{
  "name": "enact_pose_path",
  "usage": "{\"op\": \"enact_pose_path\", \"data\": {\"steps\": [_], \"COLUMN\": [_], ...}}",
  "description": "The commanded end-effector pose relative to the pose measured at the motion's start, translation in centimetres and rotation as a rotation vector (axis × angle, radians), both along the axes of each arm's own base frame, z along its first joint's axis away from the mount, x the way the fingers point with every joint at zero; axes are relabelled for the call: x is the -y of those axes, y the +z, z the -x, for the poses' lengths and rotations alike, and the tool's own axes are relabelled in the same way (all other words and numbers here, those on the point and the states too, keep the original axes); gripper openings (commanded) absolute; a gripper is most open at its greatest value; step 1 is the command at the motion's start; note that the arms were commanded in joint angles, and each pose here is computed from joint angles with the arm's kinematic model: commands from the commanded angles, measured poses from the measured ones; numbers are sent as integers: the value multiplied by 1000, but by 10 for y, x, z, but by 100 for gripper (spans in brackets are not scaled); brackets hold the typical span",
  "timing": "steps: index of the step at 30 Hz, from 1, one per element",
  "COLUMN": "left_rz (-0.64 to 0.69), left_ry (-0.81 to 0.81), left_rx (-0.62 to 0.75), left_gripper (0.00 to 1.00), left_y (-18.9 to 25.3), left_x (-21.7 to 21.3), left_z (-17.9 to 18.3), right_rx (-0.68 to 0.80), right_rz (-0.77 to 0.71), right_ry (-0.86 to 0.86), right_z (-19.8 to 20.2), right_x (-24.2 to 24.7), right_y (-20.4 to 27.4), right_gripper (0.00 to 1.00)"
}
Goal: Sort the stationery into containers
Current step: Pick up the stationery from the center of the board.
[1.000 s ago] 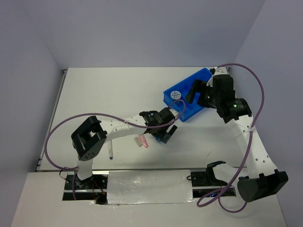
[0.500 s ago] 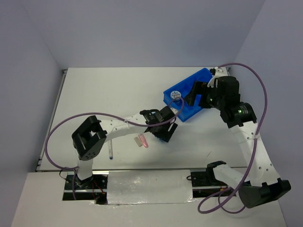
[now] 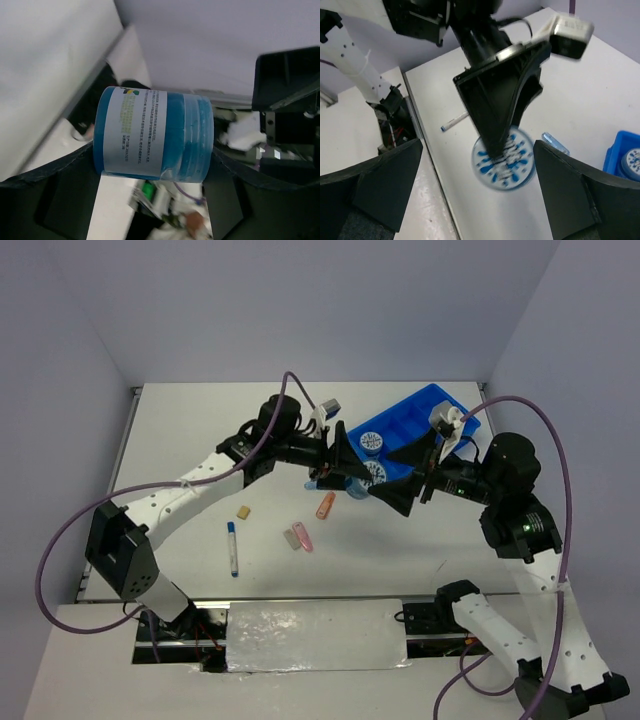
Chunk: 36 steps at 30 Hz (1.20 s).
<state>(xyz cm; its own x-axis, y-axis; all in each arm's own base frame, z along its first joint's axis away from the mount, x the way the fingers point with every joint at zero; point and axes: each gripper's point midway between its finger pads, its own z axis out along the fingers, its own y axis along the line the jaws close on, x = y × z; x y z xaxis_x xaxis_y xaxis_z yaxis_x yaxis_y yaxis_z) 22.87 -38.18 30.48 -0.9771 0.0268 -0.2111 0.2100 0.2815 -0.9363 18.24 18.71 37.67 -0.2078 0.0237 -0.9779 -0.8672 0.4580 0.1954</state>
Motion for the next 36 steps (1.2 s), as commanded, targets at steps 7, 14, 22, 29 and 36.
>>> {"op": "enact_pose_path", "data": {"steps": [7, 14, 22, 29, 36], "left_rz": [270, 199, 198, 203, 204], "left_ry": [-153, -65, -50, -54, -54], "left_rx": [-176, -222, -202, -175, -169], "left_gripper": [0, 0, 0, 0, 0], "left_y": [58, 43, 46, 54, 55], "left_x": [-6, -14, -17, -18, -19], "left_z": [44, 28, 19, 17, 19], "right_rx": [202, 129, 4, -37, 27], "right_rz": [175, 245, 194, 160, 117], "right_ry": [-132, -72, 76, 93, -36], "right_z": [-29, -30, -13, -19, -38], "right_x": [1, -7, -28, -37, -30], "right_y": [-2, -31, -47, -55, -44], "right_gripper": [99, 99, 100, 100, 92]}}
